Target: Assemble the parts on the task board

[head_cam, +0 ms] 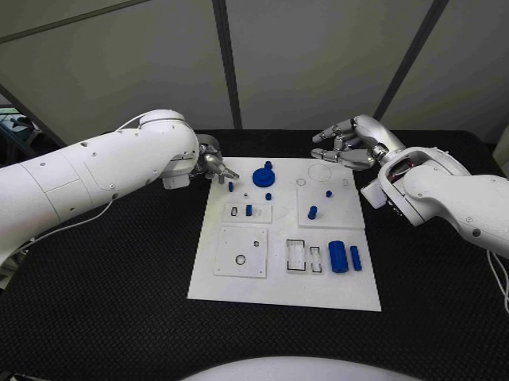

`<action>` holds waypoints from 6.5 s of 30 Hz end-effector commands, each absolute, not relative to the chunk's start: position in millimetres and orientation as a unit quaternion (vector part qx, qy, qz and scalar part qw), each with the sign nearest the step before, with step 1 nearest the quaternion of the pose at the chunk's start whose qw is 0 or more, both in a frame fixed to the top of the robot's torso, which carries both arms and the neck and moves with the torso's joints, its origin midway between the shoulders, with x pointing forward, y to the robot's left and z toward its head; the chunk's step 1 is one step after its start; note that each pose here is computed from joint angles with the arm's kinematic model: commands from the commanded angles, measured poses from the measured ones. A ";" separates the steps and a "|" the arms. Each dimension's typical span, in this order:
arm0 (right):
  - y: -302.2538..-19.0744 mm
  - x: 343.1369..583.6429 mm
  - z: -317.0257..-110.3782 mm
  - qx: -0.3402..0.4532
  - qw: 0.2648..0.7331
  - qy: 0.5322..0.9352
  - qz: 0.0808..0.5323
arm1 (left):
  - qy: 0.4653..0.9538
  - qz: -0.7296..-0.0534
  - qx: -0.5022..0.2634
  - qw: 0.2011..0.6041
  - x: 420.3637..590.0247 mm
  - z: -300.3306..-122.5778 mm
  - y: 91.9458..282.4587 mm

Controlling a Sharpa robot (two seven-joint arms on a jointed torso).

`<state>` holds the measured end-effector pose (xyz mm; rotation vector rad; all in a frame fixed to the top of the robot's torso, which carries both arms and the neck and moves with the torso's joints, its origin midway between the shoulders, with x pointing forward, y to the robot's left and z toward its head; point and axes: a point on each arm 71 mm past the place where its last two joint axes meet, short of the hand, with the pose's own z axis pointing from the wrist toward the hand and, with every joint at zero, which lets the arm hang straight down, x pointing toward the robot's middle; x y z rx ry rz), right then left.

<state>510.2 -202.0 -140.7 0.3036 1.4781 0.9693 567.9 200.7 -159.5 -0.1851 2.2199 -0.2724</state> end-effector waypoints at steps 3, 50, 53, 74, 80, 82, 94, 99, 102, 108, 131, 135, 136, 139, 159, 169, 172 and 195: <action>-199.9 510.1 -139.6 0.128 0.623 0.643 0.426 | 0.893 -0.106 -0.067 0.433 568.8 -160.5 198.4; -197.6 510.2 -139.9 0.127 0.621 0.645 0.427 | 0.897 -0.110 -0.071 0.421 568.6 -171.9 192.6; -197.3 510.4 -140.1 0.127 0.621 0.645 0.427 | 0.898 -0.118 -0.075 0.416 567.9 -172.3 191.5; -198.3 511.5 -140.8 0.127 0.620 0.647 0.425 | 0.888 -0.166 -0.113 0.413 563.5 -170.2 197.9; -198.9 512.2 -141.1 0.127 0.621 0.647 0.424 | 0.884 -0.179 -0.131 0.412 556.3 -167.8 204.4; -199.2 512.5 -141.3 0.127 0.621 0.647 0.424 | 0.882 -0.182 -0.135 0.413 553.3 -166.9 205.9; -201.4 514.1 -142.3 0.129 0.621 0.649 0.420 | 0.873 -0.201 -0.146 0.419 526.7 -169.6 211.8; -202.6 515.0 -142.8 0.130 0.622 0.649 0.419 | 0.868 -0.204 -0.136 0.432 512.5 -173.5 208.6; -202.9 515.2 -143.0 0.130 0.622 0.649 0.418 | 0.866 -0.202 -0.128 0.438 506.5 -176.5 206.8; -203.2 515.3 -143.1 0.129 0.622 0.650 0.417 | 0.867 -0.202 -0.117 0.441 495.6 -185.8 201.8; -203.2 515.3 -143.2 0.126 0.623 0.650 0.416 | 0.871 -0.190 -0.103 0.441 488.4 -197.4 198.7; -203.0 515.3 -143.2 0.126 0.623 0.651 0.416 | 0.871 -0.189 -0.102 0.441 488.3 -197.4 198.6; -203.1 515.3 -143.2 0.126 0.623 0.651 0.416 | 0.871 -0.189 -0.102 0.441 488.3 -197.5 198.6; -203.1 515.4 -143.2 0.126 0.623 0.651 0.416 | 0.873 -0.188 -0.099 0.439 488.1 -197.7 198.7; -203.5 515.2 -143.2 0.125 0.623 0.651 0.415 | 0.880 -0.180 -0.084 0.431 487.7 -199.2 197.8; -203.4 515.2 -143.1 0.125 0.623 0.651 0.415 | 0.879 -0.181 -0.086 0.434 489.4 -199.4 196.0; -203.5 515.2 -143.1 0.125 0.624 0.650 0.415 | 0.879 -0.181 -0.086 0.434 489.9 -199.6 195.5; -204.8 515.3 -143.0 0.126 0.624 0.650 0.414 | 0.880 -0.177 -0.088 0.432 492.8 -201.1 195.9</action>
